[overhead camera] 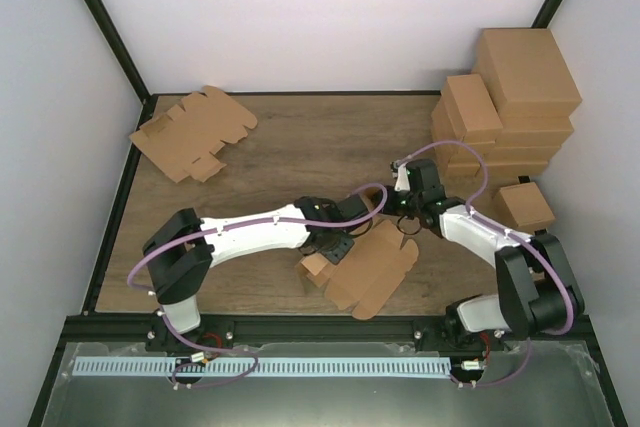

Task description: Fold the paper box

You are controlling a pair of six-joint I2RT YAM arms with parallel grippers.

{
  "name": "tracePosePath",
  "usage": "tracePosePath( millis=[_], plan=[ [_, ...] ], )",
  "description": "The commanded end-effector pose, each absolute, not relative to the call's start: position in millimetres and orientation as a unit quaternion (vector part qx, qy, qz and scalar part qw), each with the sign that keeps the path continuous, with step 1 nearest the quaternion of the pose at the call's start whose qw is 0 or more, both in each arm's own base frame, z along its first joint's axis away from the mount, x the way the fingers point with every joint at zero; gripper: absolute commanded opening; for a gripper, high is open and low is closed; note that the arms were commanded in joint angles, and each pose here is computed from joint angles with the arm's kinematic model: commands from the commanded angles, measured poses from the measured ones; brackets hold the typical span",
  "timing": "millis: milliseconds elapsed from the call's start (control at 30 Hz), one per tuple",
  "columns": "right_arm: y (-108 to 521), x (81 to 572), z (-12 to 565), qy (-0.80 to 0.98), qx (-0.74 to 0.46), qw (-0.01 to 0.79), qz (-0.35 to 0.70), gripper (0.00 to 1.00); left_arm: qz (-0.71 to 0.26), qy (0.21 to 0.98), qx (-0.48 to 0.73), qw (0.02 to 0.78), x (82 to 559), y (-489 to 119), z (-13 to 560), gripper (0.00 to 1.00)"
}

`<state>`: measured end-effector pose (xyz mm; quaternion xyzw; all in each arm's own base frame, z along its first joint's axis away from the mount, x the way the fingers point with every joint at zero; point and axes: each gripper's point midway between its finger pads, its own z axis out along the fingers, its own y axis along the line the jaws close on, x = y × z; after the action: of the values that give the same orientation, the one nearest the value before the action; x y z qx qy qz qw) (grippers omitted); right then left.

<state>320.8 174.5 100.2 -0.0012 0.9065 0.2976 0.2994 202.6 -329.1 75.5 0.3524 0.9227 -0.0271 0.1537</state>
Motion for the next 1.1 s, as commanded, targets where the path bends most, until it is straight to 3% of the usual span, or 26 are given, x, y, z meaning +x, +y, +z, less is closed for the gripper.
tracePosePath(
  millis=[0, 900, 1067],
  plan=[
    [187.7, 321.4, 110.7, 0.895, -0.038, 0.284, 0.341, 0.01, -0.001, 0.917, 0.366, 0.159, 202.9, -332.6, 74.9, 0.51],
    [167.6, 288.9, 78.7, 0.923, -0.025, 0.244, 0.298, 0.01, -0.016, 0.910, 0.387, 0.144, 186.7, -354.3, 56.4, 0.51],
    [152.6, 291.4, 85.8, 0.926, -0.016, 0.273, 0.260, 0.10, -0.005, 0.912, 0.384, 0.143, 188.1, -351.6, 52.0, 0.51]
  ],
)
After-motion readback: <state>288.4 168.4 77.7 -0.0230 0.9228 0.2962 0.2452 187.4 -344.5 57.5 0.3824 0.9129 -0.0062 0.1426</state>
